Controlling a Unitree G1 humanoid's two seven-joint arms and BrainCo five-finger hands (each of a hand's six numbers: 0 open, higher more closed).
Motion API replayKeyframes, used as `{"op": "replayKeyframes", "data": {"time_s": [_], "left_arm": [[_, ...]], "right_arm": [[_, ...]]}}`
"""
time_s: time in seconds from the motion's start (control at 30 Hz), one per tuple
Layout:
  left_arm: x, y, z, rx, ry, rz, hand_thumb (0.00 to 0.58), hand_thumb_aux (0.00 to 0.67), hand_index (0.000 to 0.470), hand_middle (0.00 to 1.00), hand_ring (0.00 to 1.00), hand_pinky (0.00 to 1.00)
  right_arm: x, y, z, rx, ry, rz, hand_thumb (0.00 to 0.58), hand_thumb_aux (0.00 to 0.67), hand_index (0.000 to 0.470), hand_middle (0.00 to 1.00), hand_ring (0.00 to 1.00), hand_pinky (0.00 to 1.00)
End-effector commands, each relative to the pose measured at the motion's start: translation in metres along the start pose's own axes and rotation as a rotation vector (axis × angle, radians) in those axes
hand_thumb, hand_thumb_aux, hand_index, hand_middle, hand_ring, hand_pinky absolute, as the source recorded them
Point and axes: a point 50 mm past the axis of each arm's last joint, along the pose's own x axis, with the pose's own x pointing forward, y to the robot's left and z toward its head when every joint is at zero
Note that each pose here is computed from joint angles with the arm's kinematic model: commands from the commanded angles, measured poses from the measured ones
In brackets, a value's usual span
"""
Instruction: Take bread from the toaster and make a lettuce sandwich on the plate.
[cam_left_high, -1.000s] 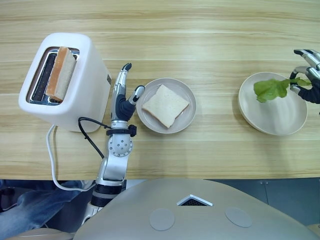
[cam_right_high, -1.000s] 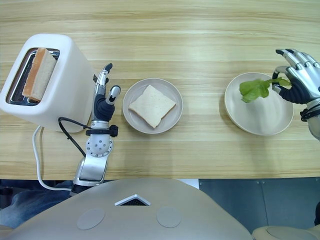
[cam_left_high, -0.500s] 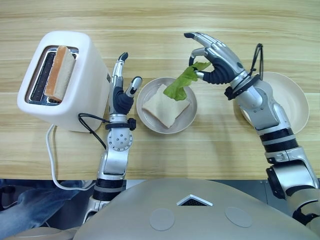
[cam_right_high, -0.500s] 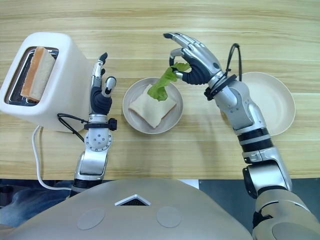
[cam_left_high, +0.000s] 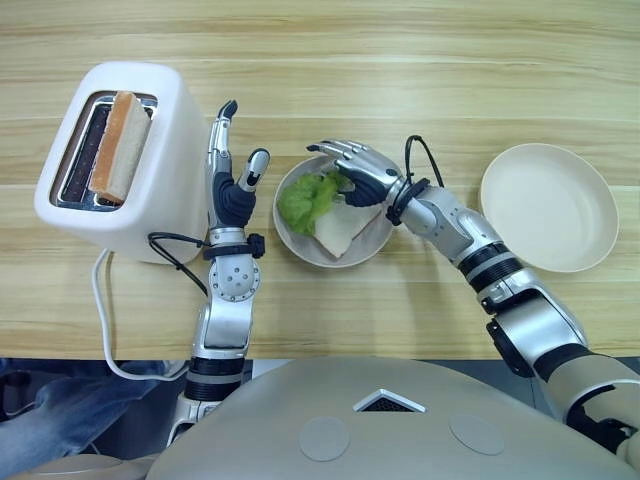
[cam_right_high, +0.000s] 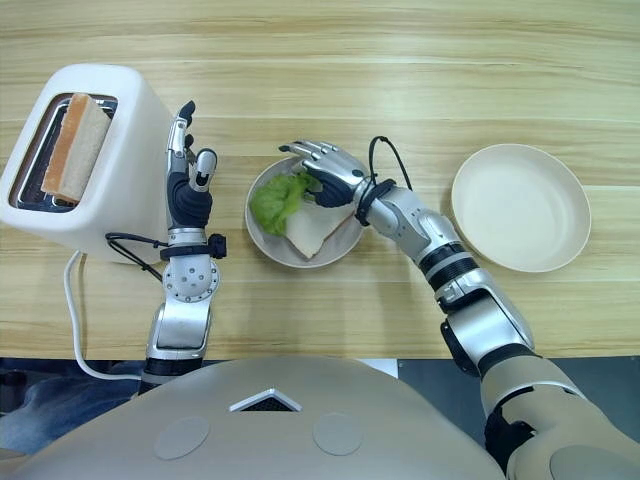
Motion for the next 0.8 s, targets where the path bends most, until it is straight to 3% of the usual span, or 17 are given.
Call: {"op": "replayKeyframes", "data": {"time_s": [0.03, 0.1, 0.13, 0.17, 0.2, 0.23, 0.63, 0.8], "left_arm": [[0.001, 0.0, -0.005, 0.006, 0.017, -0.012, 0.0, 0.0, 0.0, 0.0, 0.0, 0.0], [0.001, 0.0, -0.006, 0.007, 0.017, -0.014, 0.0, 0.0, 0.0, 0.0, 0.0, 0.0], [0.001, 0.001, -0.006, 0.007, 0.017, -0.014, 0.0, 0.0, 0.0, 0.0, 0.0, 0.0], [0.001, 0.001, -0.006, 0.007, 0.017, -0.014, 0.0, 0.0, 0.0, 0.0, 0.0, 0.0], [0.001, 0.002, -0.007, 0.008, 0.017, -0.015, 0.0, 0.0, 0.0, 0.0, 0.0, 0.0], [0.001, 0.002, -0.007, 0.008, 0.018, -0.016, 0.0, 0.0, 0.0, 0.0, 0.0, 0.0], [0.003, 0.004, -0.004, 0.011, 0.0, -0.024, 0.0, 0.0, 0.0, 0.0, 0.0, 0.0], [0.005, 0.008, 0.026, 0.009, -0.126, -0.047, 0.0, 0.0, 0.0, 0.0, 0.0, 0.0]], "right_arm": [[-0.026, -0.004, -0.007, -0.084, 0.014, 0.041, 0.58, 0.67, 0.47, 0.0, 0.0, 0.0], [-0.033, -0.015, -0.007, -0.104, 0.02, 0.006, 0.58, 0.67, 0.47, 0.0, 0.0, 0.0], [-0.036, -0.021, -0.007, -0.113, 0.029, -0.016, 0.576, 0.617, 0.433, 0.0, 0.0, 0.0], [-0.038, -0.025, -0.007, -0.116, 0.035, -0.038, 0.464, 0.37, 0.26, 0.0, 0.0, 0.0], [-0.04, -0.029, -0.007, -0.115, 0.041, -0.06, 0.441, 0.342, 0.24, 0.0, 0.0, 0.0], [-0.041, -0.032, -0.006, -0.116, 0.044, -0.077, 0.0, 0.0, 0.0, 0.0, 0.0, 0.0], [-0.075, -0.057, 0.0, -0.161, 0.069, -0.105, 0.0, 0.0, 0.0, 0.0, 0.0, 0.0], [-0.074, -0.051, -0.009, -0.024, 0.166, -0.169, 0.0, 0.0, 0.0, 0.0, 0.0, 0.0]]}}
